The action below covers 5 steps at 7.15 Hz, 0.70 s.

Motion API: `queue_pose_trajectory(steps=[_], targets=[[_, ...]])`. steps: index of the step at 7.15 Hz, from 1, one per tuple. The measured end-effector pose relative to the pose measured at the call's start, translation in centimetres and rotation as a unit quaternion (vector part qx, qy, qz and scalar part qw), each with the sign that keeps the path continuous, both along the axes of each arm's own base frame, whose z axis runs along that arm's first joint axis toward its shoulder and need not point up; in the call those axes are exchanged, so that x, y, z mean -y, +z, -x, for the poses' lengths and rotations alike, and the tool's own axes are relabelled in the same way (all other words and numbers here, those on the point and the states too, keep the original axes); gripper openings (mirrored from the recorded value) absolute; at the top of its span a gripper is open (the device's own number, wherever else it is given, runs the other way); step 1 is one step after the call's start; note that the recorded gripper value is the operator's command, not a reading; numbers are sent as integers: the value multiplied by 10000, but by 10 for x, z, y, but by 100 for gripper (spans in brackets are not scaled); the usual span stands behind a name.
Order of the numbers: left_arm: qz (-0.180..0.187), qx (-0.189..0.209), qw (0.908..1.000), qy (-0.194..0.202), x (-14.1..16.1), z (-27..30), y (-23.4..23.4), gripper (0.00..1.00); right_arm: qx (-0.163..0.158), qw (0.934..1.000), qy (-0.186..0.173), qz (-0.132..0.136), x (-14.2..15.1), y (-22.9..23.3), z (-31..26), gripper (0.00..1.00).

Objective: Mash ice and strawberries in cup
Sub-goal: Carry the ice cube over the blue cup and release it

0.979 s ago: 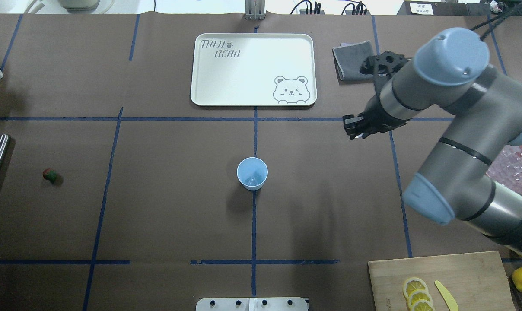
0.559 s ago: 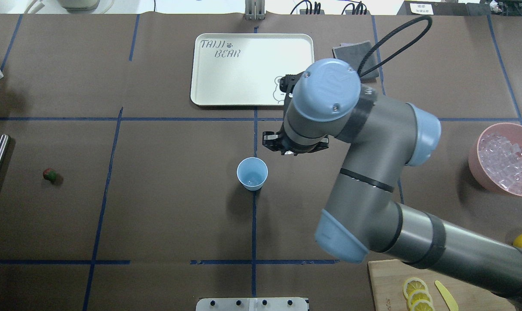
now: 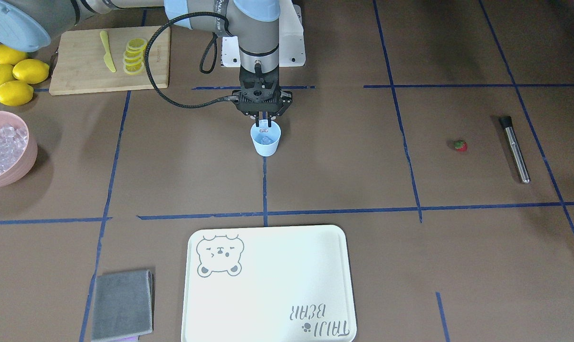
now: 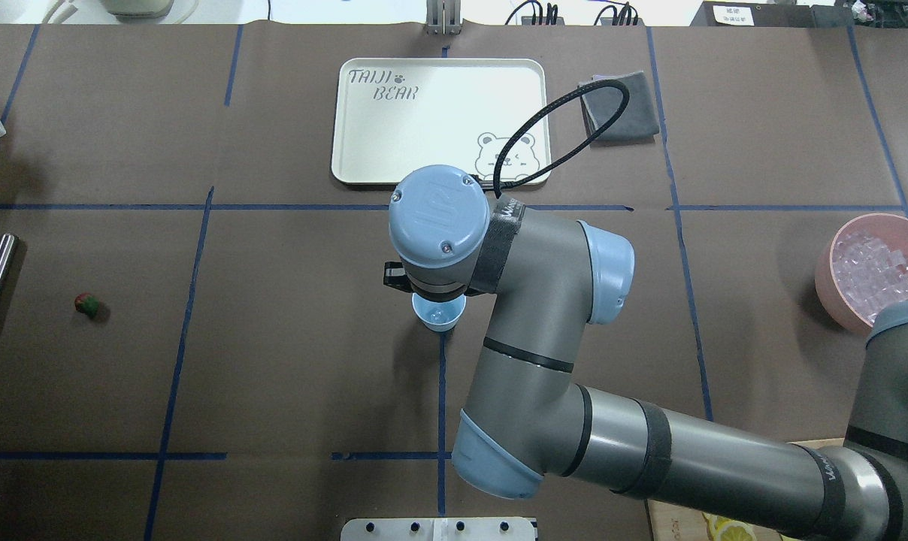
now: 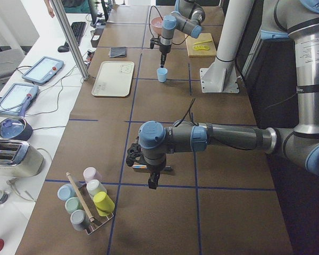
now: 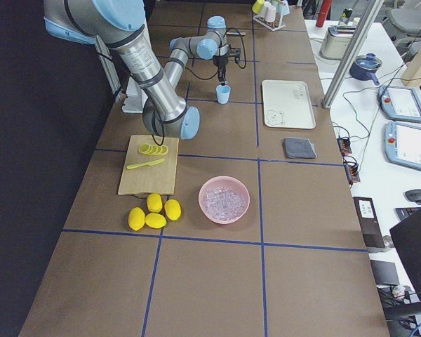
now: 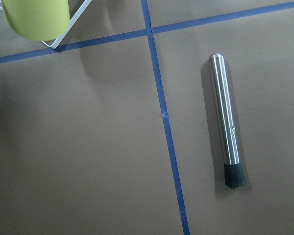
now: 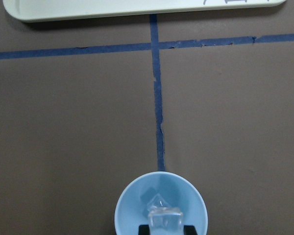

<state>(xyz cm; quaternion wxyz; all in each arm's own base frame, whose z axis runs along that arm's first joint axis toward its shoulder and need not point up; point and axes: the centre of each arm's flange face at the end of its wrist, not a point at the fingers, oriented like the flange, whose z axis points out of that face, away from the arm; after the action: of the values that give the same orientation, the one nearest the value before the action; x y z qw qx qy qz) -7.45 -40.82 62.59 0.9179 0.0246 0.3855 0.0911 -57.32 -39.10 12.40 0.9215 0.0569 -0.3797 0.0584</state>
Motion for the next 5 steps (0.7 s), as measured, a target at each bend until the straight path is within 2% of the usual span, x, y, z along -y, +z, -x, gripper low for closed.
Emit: queue_pose_trajectory(steps=[1,5], targets=[[-5,0,10000,0,0,0,0,100,-29,10000,-20,-23,-4,2,4,99],[12,0,10000,0,0,0,1,100,-64,9999,4,-134,-12,5,9,99]])
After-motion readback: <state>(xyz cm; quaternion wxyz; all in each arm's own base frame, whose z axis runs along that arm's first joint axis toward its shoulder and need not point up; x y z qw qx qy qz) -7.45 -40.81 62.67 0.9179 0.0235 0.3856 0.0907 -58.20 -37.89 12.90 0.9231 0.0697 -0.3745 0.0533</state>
